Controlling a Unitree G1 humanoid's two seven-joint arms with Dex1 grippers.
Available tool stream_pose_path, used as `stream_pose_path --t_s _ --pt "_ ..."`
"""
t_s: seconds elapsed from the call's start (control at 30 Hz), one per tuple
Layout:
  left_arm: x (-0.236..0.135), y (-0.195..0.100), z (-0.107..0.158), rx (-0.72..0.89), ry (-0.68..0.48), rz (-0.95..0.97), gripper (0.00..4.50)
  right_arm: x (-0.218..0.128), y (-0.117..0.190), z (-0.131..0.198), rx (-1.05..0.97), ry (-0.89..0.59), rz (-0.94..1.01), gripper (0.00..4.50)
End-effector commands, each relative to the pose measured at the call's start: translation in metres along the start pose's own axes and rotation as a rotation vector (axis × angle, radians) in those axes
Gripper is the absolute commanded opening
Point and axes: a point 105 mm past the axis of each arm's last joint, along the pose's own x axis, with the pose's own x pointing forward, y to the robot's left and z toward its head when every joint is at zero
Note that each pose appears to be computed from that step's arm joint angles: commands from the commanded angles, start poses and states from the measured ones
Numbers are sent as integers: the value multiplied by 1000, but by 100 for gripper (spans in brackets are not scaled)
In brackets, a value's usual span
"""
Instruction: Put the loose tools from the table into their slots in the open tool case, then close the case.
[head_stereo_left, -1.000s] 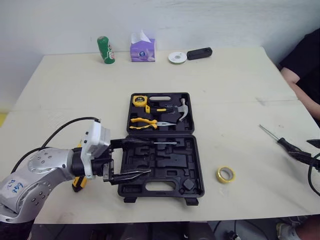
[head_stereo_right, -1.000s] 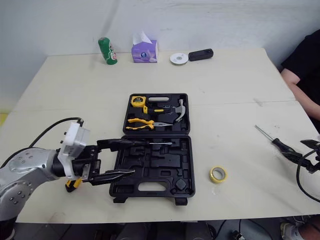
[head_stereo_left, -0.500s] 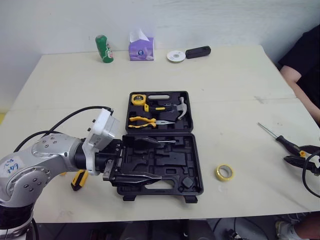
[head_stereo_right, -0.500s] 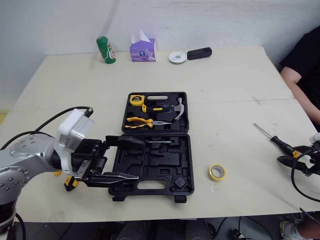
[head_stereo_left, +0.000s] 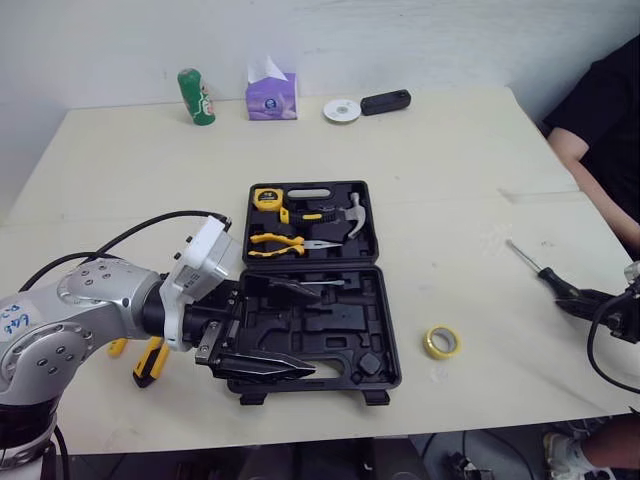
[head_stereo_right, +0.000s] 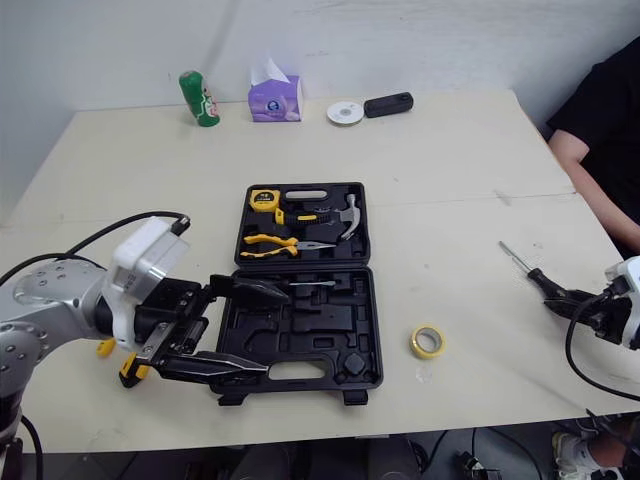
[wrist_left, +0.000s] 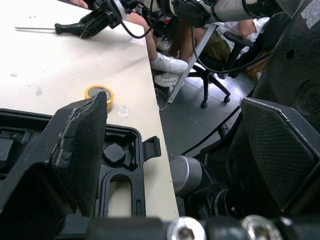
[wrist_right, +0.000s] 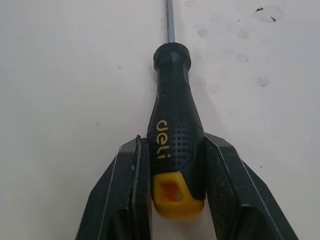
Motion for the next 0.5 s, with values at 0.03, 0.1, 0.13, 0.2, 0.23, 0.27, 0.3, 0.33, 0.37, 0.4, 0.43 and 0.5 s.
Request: stream_pose_path --t_s 0.03,0.1,0.13,0.2,0.23,0.27,0.3,0.33,0.37,0.4,0.43,0.5 --pt "-1 -2 3 20 9 -7 450 5 3 -3 1 -14 8 101" --pt "0 -2 3 47 5 -12 450 6 3 -1 -11 -36 3 101" --pt "0 -2 3 66 2 -9 450 7 3 2 -25 -54 -1 101" --pt "0 0 3 76 -7 -7 450 8 5 9 -53 -86 11 101" --pt "0 1 2 75 -11 -5 450 8 7 14 -72 -100 20 101" --pt "-1 2 1 78 -13 -1 450 10 9 19 -94 -112 29 101" --pt "-2 5 0 84 -15 7 450 13 13 30 -120 -147 54 101" --pt "-4 8 -2 80 -12 20 450 16 18 40 -145 -180 79 101" --pt "-7 16 -3 110 -11 72 450 18 25 49 -172 -198 108 101" --pt "-10 27 -5 163 -2 137 450 20 34 57 -199 -212 146 101" --pt "-13 32 -10 207 29 170 450 22 44 66 -230 -227 181 101" --pt "-16 33 -12 231 13 179 450 26 66 81 -279 -244 247 101"
